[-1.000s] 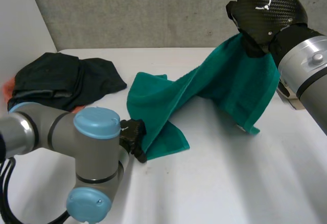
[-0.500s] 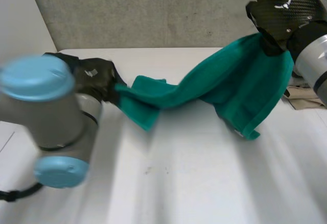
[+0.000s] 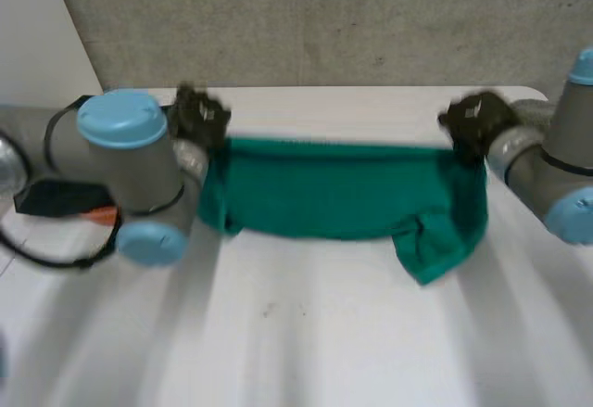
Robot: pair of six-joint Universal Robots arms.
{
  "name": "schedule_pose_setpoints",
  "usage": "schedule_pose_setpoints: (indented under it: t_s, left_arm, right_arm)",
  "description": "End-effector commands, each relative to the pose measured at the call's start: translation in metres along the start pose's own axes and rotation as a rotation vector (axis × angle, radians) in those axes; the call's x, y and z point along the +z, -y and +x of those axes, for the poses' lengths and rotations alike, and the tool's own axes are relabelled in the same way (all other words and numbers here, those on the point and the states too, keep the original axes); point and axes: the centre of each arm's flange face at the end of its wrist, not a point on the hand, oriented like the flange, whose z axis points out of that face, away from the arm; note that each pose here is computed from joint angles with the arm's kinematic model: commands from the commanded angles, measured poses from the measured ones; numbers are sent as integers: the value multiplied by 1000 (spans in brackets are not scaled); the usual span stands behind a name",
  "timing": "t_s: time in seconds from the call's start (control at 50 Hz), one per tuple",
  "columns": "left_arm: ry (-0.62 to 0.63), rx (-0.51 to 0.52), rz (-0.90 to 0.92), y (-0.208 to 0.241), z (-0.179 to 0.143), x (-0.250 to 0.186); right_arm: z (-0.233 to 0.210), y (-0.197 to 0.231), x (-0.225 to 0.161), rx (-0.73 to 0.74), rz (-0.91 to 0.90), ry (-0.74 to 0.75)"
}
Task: Fold the laundry.
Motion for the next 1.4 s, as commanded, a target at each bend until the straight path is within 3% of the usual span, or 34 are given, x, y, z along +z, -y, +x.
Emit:
schedule_pose_setpoints:
  t_s: [0.02, 0.06, 0.12, 0.18, 0.32, 0.54, 0.64, 0.78, 0.94, 1.14, 1.4]
  left_arm:
    - [512, 117, 492, 98, -88, 48]
    - [583, 110, 585, 115, -106, 45]
    - [589, 91, 597, 122, -115, 37]
    - [529, 80, 560, 112, -104, 33]
    - [321, 7, 421, 60, -76, -2]
    - [-48, 34, 152, -30, 27, -70]
    - [-131, 38, 134, -35, 54, -85]
    - [-124, 31, 130, -34, 51, -86]
    - [-108, 22, 136, -30, 43, -85]
    - [-70, 24, 127, -34, 33, -71]
    - [-121, -35, 64, -46, 40, -71]
  right_arm:
    - [78, 77, 23, 12, 443, -449]
    - [97, 101, 9, 3, 552, -540]
    - [101, 112, -5, -3, 578, -549]
    - [97, 109, -13, 0, 553, -523]
    - [45, 56, -29, 22, 323, -290]
    - [-52, -30, -77, 95, -4, 105]
    - [-66, -52, -71, 122, -71, 152]
    - [-61, -60, -69, 187, -99, 136]
    - [-38, -69, -65, 378, -141, 82]
    - [-39, -88, -71, 366, -296, 254]
    - [-36, -103, -42, 258, -209, 184]
